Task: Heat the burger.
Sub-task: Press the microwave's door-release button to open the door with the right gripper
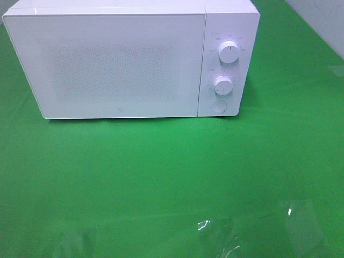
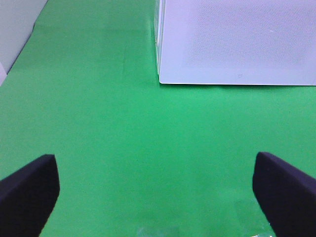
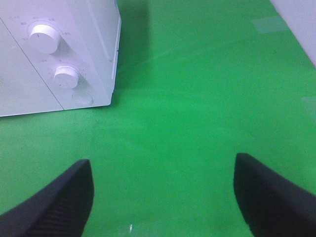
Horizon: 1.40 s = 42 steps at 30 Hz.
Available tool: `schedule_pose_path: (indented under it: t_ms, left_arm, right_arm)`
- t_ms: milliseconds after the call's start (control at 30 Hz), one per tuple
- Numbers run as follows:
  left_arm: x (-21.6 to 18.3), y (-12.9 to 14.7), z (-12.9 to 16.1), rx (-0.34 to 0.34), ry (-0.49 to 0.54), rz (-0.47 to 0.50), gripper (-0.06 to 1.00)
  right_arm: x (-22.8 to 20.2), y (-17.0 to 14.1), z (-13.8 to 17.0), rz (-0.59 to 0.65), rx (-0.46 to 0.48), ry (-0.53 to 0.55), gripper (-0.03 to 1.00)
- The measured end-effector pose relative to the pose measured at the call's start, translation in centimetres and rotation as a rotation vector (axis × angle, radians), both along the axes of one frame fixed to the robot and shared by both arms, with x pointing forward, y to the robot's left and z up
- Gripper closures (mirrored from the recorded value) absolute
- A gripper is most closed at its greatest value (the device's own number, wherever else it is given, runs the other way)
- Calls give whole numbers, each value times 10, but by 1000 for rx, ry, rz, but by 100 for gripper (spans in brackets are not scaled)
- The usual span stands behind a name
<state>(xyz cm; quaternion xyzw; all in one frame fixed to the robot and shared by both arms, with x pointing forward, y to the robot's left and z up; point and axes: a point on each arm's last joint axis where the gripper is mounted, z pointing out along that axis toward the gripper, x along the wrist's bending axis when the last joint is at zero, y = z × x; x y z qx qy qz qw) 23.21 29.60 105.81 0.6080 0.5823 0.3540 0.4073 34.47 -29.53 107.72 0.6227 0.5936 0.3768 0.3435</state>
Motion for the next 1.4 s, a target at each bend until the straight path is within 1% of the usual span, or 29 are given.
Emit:
schedule_pose_path:
  t_ms: [200, 233, 267, 300, 333, 367, 400, 433, 533, 600, 633, 667, 700, 733, 833, 900, 1000, 1033, 1233, 1400]
  left_arm:
    - [0, 0, 0, 0, 0, 0, -5]
    - [0, 0, 0, 0, 0, 0, -5]
    - [0, 0, 0, 0, 0, 0, -5]
    - [0, 0, 0, 0, 0, 0, -5]
    - [0, 0, 0, 0, 0, 0, -5]
    - [0, 0, 0, 0, 0, 0, -5]
    - [0, 0, 0, 0, 0, 0, -5]
    - [0, 0, 0, 0, 0, 0, -5]
    - [0, 0, 0, 0, 0, 0, -5]
    - [0, 0, 0, 0, 0, 0, -5]
    - [0, 0, 0, 0, 0, 0, -5]
    - [0, 0, 0, 0, 0, 0, -5]
    - [0, 0, 0, 0, 0, 0, -5]
    - [0, 0, 0, 0, 0, 0, -5]
    - [0, 0, 0, 0, 0, 0, -5]
    - [0, 0, 0, 0, 0, 0, -5]
    - [0, 0, 0, 0, 0, 0, -5]
    - [0, 0, 0, 0, 0, 0, -5]
    - [0, 0, 0, 0, 0, 0, -5]
    - [0, 0, 0, 0, 0, 0, -5]
  right_arm:
    - [20, 1, -6, 4, -9, 20, 23]
    - [28, 2, -9, 9, -13, -6, 23]
    - [28, 2, -9, 9, -13, -6, 23]
    - [33, 3, -17, 15, -13, -31, 23]
    - [33, 3, -17, 15, -13, -31, 23]
    - [37, 3, -27, 21, -12, -51, 23]
    - [37, 3, -27, 21, -12, -51, 23]
    - [41, 4, -34, 27, -9, -84, 23]
    - [42, 4, -37, 30, -7, -106, 23]
    - [50, 6, -45, 42, 1, -187, 23]
    - [50, 6, -45, 42, 1, -187, 23]
    - [53, 7, -47, 47, 5, -227, 23]
    - [53, 7, -47, 47, 5, -227, 23]
    - [57, 8, -48, 53, 10, -278, 23]
    - [60, 8, -48, 56, 12, -305, 23]
    - [71, 10, -52, 71, -3, -353, 23]
    - [76, 10, -56, 70, -9, -359, 23]
    - [83, 9, -62, 55, -10, -345, 23]
    - [95, 6, -74, 4, -18, -316, 23]
    - [103, 17, -83, 10, -48, -319, 23]
